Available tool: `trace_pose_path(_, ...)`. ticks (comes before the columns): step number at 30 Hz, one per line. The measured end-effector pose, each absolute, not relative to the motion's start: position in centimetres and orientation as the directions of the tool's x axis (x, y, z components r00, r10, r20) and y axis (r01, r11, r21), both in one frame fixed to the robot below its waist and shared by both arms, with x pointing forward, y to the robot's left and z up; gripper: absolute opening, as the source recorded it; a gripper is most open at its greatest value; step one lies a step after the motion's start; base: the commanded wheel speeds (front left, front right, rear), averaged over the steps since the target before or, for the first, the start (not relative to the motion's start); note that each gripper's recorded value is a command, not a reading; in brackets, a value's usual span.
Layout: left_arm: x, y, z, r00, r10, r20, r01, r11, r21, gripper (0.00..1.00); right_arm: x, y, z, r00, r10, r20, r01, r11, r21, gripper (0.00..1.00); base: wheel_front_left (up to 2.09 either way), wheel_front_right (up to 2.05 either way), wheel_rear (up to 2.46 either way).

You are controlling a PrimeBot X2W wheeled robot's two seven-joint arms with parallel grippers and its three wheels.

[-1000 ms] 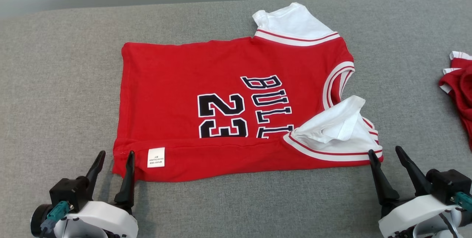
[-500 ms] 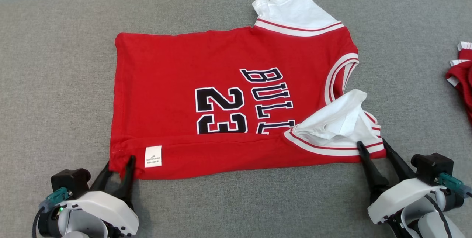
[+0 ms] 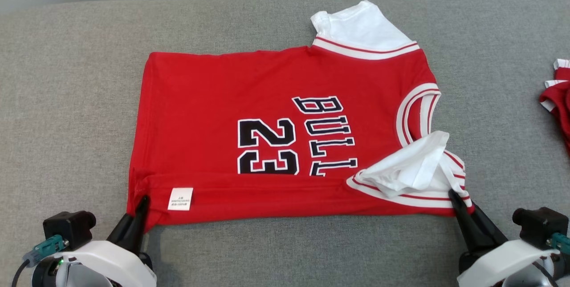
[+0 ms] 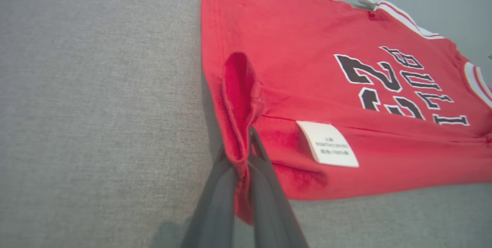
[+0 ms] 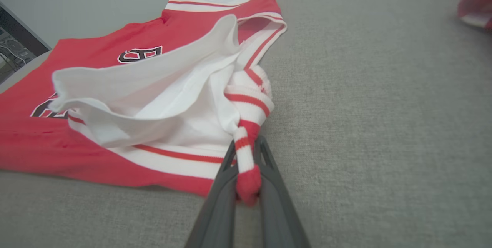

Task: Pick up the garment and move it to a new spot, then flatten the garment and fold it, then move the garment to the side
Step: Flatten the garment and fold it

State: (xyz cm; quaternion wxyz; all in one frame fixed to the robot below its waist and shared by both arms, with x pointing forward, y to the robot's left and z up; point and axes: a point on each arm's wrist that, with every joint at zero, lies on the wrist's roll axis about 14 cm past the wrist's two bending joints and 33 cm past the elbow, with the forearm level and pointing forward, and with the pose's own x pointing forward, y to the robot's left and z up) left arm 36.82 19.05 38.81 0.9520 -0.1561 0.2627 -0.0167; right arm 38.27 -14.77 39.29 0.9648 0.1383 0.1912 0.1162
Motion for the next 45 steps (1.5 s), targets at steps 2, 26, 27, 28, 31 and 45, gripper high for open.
trace_pose_path(2,36.0,19.1,38.9,0.849,-0.115,-0.516,-0.055,0.952,-0.303,0.00,37.4,-14.9,39.5,0.896,0.274,-0.350,-0.161,0.934,0.319,0.00,0.00,0.00,0.00)
trace_pose_path(26,42.6,20.1,49.9,1.000,0.021,0.009,-0.018,0.973,-0.229,1.00,41.2,-17.4,48.9,0.990,0.144,0.001,-0.141,0.969,0.201,1.00,0.00,0.00,0.00)
trace_pose_path(27,42.9,19.9,50.4,1.000,0.006,0.030,0.001,0.978,-0.208,1.00,41.4,-17.3,49.3,0.989,0.146,0.018,-0.146,0.970,0.194,1.00,0.00,0.00,0.00)
trace_pose_path(28,43.2,19.7,50.7,0.999,-0.006,0.048,0.014,0.984,-0.178,1.00,41.6,-17.1,49.6,0.988,0.151,0.028,-0.154,0.971,0.183,1.00,0.00,0.00,0.00)
trace_pose_path(31,43.5,19.5,51.2,0.997,-0.026,0.073,0.035,0.992,-0.121,1.00,42.0,-16.7,50.1,0.986,0.163,0.045,-0.168,0.971,0.169,1.00,0.00,0.00,0.00)
trace_pose_path(45,43.4,19.9,49.6,0.999,-0.039,0.035,0.042,0.995,-0.088,1.00,43.1,-16.3,49.5,0.985,0.170,0.041,-0.175,0.970,0.171,1.00,0.00,0.00,0.00)
